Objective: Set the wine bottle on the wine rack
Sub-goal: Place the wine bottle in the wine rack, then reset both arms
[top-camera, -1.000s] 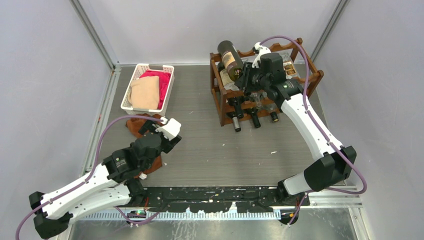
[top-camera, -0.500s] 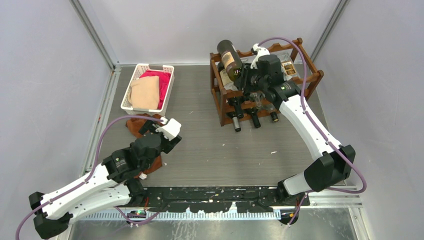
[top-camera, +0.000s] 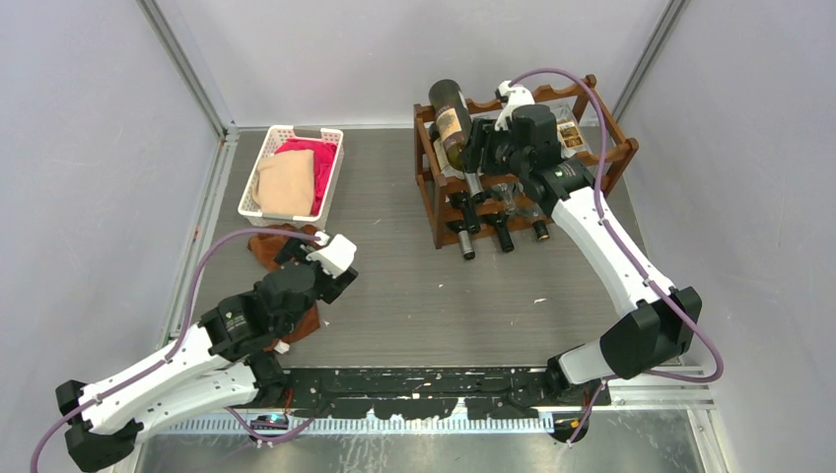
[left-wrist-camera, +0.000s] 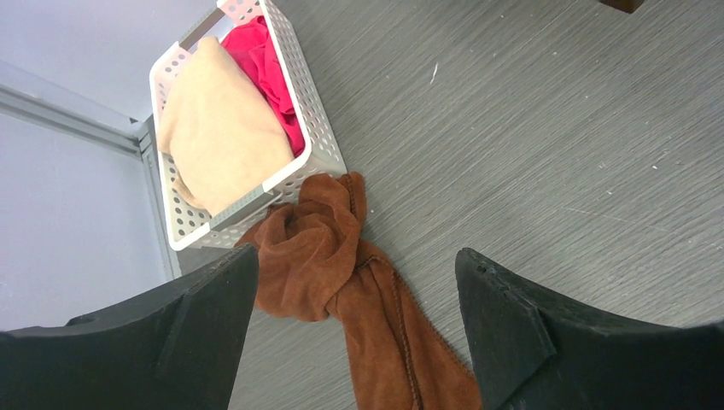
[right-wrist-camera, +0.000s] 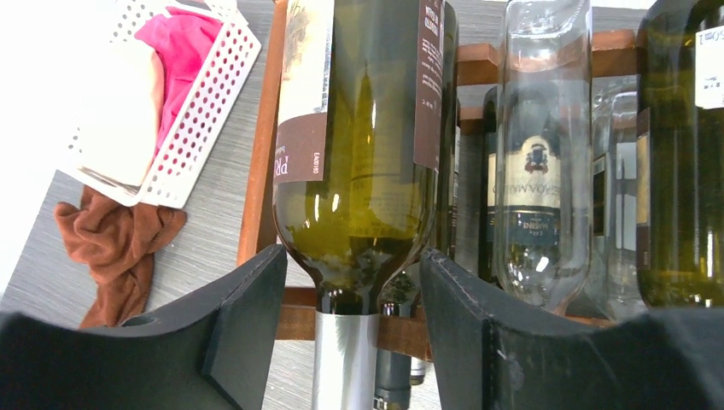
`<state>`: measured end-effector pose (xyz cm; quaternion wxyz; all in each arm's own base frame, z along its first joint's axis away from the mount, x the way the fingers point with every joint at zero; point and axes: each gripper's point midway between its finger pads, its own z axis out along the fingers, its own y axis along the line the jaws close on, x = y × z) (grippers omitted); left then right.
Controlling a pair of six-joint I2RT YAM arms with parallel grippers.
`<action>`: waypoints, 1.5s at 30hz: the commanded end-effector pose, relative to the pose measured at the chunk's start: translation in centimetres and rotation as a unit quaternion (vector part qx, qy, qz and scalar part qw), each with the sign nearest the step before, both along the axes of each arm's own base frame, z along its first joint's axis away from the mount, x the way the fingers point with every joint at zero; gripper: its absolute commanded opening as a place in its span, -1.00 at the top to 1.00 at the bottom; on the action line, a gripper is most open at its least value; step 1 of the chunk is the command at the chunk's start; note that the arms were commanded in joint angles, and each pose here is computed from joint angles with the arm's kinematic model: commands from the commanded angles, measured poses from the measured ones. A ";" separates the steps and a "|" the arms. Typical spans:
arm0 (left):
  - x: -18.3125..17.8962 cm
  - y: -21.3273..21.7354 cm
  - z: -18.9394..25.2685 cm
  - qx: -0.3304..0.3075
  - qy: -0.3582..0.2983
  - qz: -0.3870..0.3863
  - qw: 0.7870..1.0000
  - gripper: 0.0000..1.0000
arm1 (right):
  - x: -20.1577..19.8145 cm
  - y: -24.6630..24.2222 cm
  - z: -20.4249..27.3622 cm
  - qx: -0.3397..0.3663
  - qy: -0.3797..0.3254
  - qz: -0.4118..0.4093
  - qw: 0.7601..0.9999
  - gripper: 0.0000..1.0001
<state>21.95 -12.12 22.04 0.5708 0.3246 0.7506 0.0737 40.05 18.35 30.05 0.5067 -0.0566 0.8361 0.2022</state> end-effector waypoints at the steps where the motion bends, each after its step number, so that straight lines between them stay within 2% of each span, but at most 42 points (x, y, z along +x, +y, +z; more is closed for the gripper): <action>1: 0.0 -0.6 1.8 -0.048 -0.018 -0.007 0.999 -0.69 | -0.9 -1.3 6.2 -0.009 -0.087 0.006 0.996 -0.30; 7: -0.3 -1.9 3.1 -0.108 -0.018 -0.028 0.994 -0.72 | -3.4 -2.8 7.9 -0.004 -0.102 0.046 0.994 -0.41; 11: -0.7 -3.2 3.9 -0.173 -0.003 -0.036 0.984 -0.83 | -6.1 -3.4 9.0 -0.011 -0.118 0.120 0.986 -0.52; 13: -1.6 -5.1 5.2 -0.264 0.021 -0.064 0.962 -0.97 | -7.8 -3.9 9.6 -0.011 -0.129 0.161 0.978 -0.60; 16: -2.9 -7.5 8.7 -0.410 0.038 -0.116 0.904 -0.99 | -9.2 -6.3 10.3 -0.030 -0.143 0.153 0.977 -0.89; 17: -3.0 -7.8 9.9 -0.443 0.037 -0.126 0.887 -0.99 | -9.4 -7.4 10.4 -0.043 -0.146 0.138 0.979 -0.98; 19: -2.7 -7.8 11.8 -0.479 0.035 -0.126 0.868 -1.00 | -9.9 -9.4 10.4 -0.086 -0.147 0.106 0.980 -1.00; 22: -1.5 -7.4 14.5 -0.486 0.039 -0.126 0.864 -0.99 | -10.9 -11.8 10.8 -0.124 -0.143 0.050 0.981 -1.00; 26: 0.2 -7.3 17.4 -0.459 0.066 -0.131 0.876 -1.00 | -12.6 -13.6 13.9 -0.109 -0.161 -0.028 0.981 -1.00; 28: 0.9 -7.3 19.0 -0.453 0.076 -0.136 0.878 -0.99 | -13.7 -13.9 15.6 -0.104 -0.173 -0.042 0.979 -1.00; 31: 0.0 -8.0 23.1 -0.452 0.078 -0.180 0.870 -1.00 | -15.3 -13.8 18.1 -0.109 -0.193 -0.036 0.974 -1.00; 35: -1.2 -7.6 27.0 -0.443 0.055 -0.204 0.871 -0.99 | -16.9 -13.4 21.9 -0.066 -0.223 -0.048 0.971 -1.00; 39: -2.4 -6.6 29.3 -0.442 0.021 -0.211 0.871 -0.99 | -18.0 -14.7 26.1 0.019 -0.248 -0.130 0.960 -1.00; 45: -3.7 -5.6 29.8 -0.440 0.009 -0.209 0.873 -1.00 | -18.3 -15.5 27.6 0.031 -0.264 -0.158 0.951 -1.00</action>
